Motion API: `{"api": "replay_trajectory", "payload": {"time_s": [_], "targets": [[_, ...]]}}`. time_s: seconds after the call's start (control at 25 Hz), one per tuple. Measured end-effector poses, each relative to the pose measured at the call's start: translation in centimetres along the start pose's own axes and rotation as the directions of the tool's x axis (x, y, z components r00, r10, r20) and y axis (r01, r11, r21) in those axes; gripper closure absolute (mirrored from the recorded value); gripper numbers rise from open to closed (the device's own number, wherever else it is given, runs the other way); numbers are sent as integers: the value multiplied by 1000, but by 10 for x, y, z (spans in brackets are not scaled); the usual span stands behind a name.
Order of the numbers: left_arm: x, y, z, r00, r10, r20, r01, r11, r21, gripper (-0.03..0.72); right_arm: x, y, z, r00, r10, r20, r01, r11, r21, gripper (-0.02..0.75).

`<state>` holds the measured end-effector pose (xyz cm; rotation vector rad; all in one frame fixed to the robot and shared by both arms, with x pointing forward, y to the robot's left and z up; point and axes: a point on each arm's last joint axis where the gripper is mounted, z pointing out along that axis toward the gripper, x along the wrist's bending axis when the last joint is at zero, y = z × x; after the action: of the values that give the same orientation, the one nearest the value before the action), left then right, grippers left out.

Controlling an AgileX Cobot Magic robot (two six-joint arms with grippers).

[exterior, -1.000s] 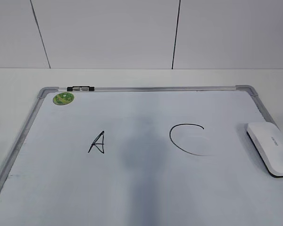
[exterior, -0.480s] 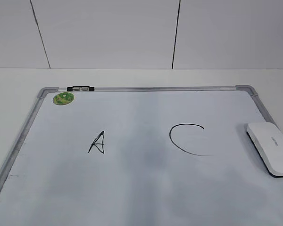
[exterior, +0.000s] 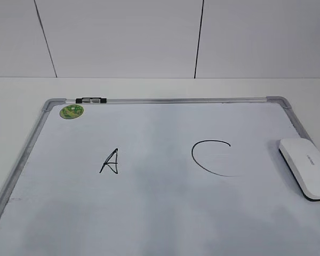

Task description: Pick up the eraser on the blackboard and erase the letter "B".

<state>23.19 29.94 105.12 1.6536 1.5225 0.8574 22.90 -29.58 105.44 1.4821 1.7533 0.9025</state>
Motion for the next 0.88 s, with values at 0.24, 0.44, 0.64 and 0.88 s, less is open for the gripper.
{"api": "replay_trajectory", "payload": {"time_s": [0.24, 0.44, 0.64, 0.88], "targets": [[0, -1, 0, 1000, -2, 3, 2, 1000, -19, 279, -1, -3, 1, 1000, 25, 8, -25, 999, 21, 144], [0, 0, 0, 1000, -2, 3, 2, 1000, -22, 291, -3, -6, 8, 999, 39, 35, -40, 999, 29, 144], [0, 0, 0, 1000, -2, 3, 2, 1000, -24, 289, -4, -6, 9, 998, 51, 47, -52, 998, 21, 144], [0, 0, 0, 1000, -2, 3, 2, 1000, -26, 249, -4, -6, 8, 997, 52, 49, -53, 999, 13, 144]]}}
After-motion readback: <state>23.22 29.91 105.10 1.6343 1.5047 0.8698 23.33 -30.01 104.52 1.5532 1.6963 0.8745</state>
